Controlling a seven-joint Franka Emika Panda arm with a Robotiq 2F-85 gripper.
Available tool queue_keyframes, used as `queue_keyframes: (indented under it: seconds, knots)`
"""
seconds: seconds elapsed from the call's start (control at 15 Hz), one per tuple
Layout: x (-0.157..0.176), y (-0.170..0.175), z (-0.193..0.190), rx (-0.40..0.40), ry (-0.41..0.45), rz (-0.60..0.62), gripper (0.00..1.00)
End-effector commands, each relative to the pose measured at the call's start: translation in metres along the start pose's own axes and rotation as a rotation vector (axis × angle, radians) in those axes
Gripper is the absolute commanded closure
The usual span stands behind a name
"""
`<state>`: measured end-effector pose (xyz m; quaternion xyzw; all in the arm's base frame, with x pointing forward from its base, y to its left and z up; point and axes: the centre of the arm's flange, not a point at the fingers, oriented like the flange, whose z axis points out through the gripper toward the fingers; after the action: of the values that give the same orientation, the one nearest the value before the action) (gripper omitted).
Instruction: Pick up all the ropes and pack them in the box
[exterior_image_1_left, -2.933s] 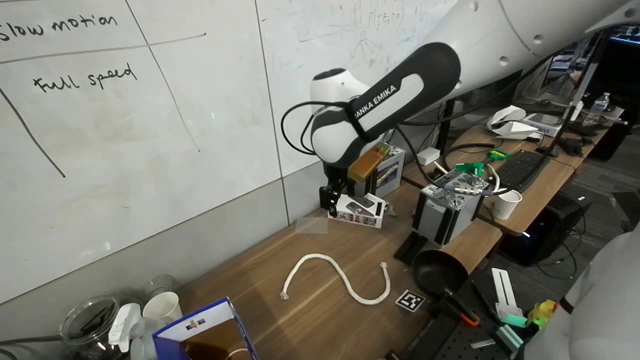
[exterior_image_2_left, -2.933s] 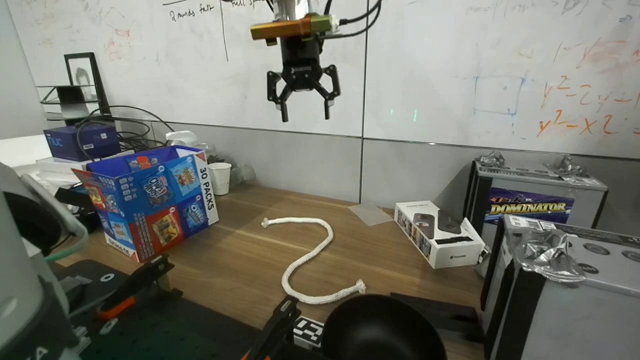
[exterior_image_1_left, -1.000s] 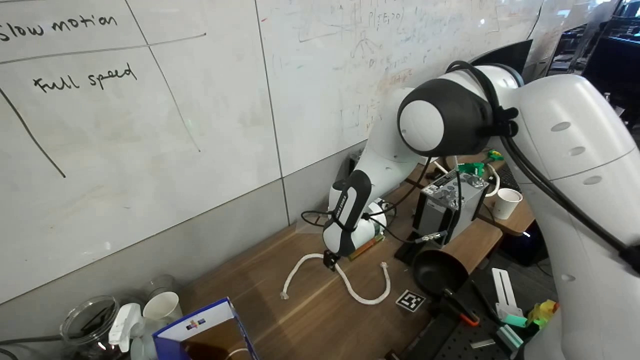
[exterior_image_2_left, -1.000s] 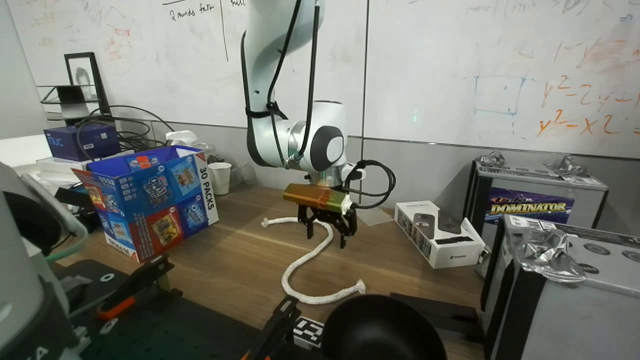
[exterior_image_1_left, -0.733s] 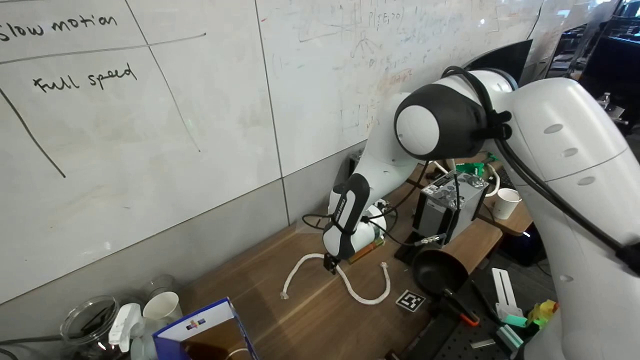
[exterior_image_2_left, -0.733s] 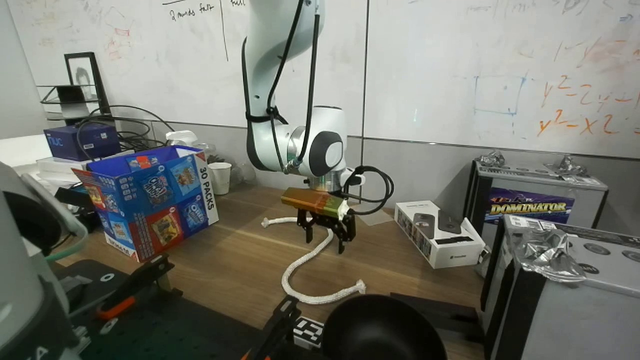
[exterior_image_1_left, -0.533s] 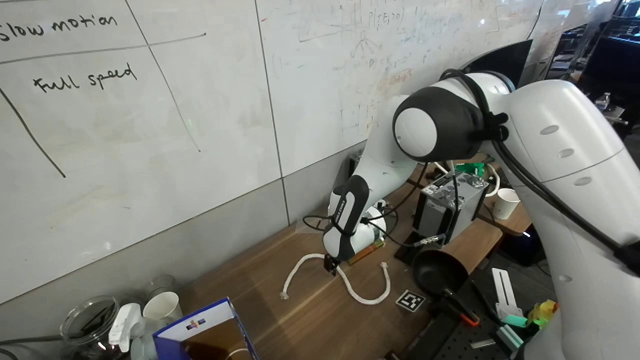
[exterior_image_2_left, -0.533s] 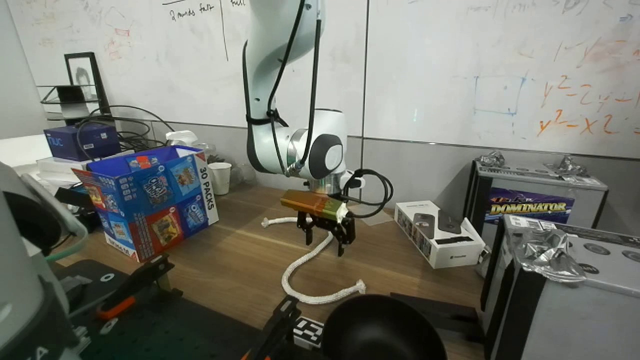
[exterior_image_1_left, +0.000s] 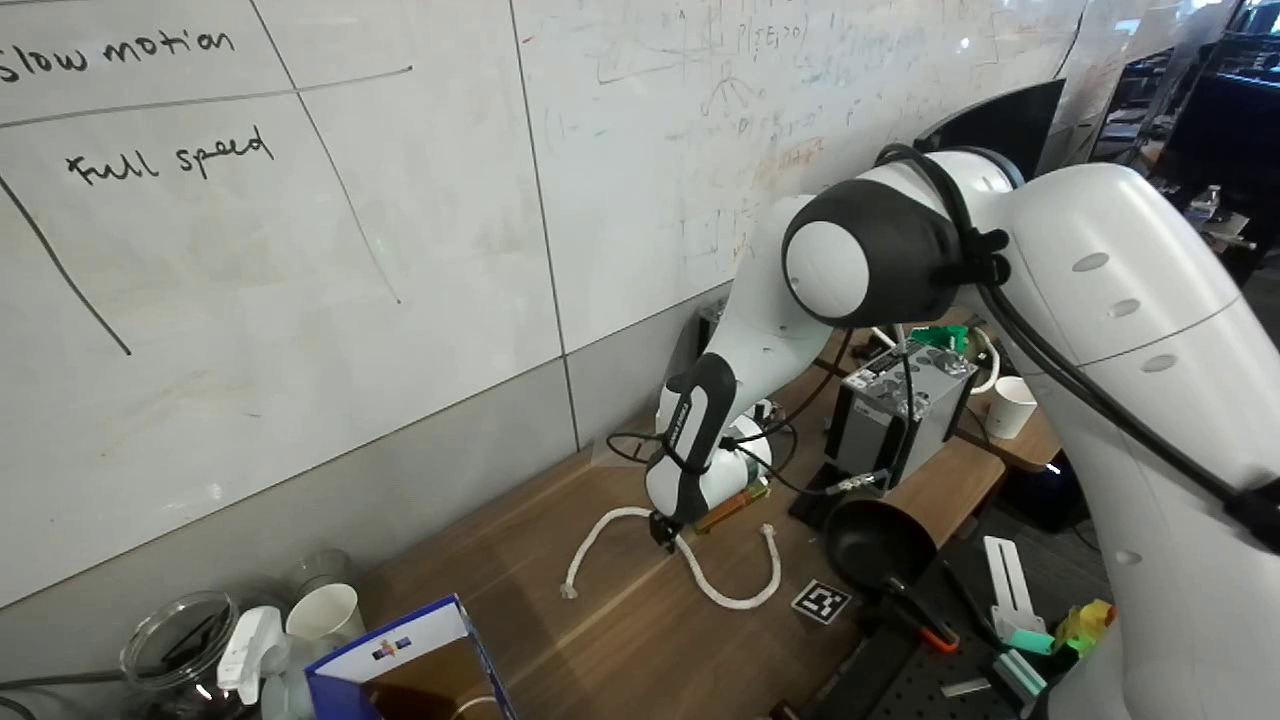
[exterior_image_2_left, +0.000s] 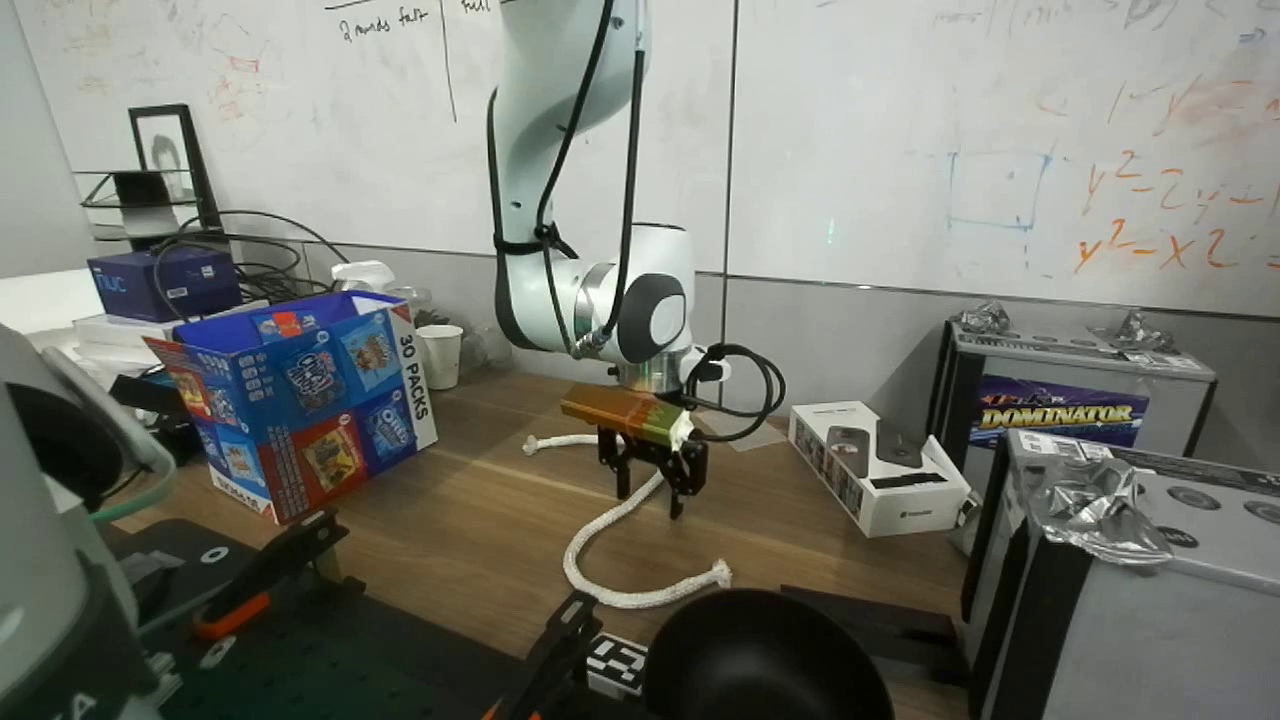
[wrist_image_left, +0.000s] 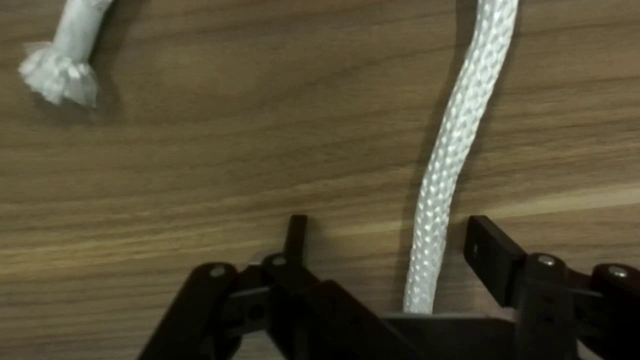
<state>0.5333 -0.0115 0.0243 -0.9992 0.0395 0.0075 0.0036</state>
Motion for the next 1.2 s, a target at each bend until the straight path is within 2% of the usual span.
queue_keyframes:
  seconds: [0.0,0.33,0.4,0.47,0.6,0.8,1.13]
  knots:
    - [0.006,-0.003,0.001,0.007,0.023,0.023,0.49]
    - [0.01,-0.005,-0.003,0.014,0.017,0.022,0.86]
    - [0.012,-0.005,-0.003,0.025,0.001,0.004,0.93]
    - [0.014,-0.004,-0.005,0.076,-0.03,-0.038,0.96]
    - [0.017,-0.004,-0.011,0.148,-0.067,-0.098,0.93]
    - [0.018,-0.007,-0.042,0.268,-0.102,-0.214,0.92]
    - [0.019,-0.028,-0.146,0.449,-0.086,-0.435,0.93]
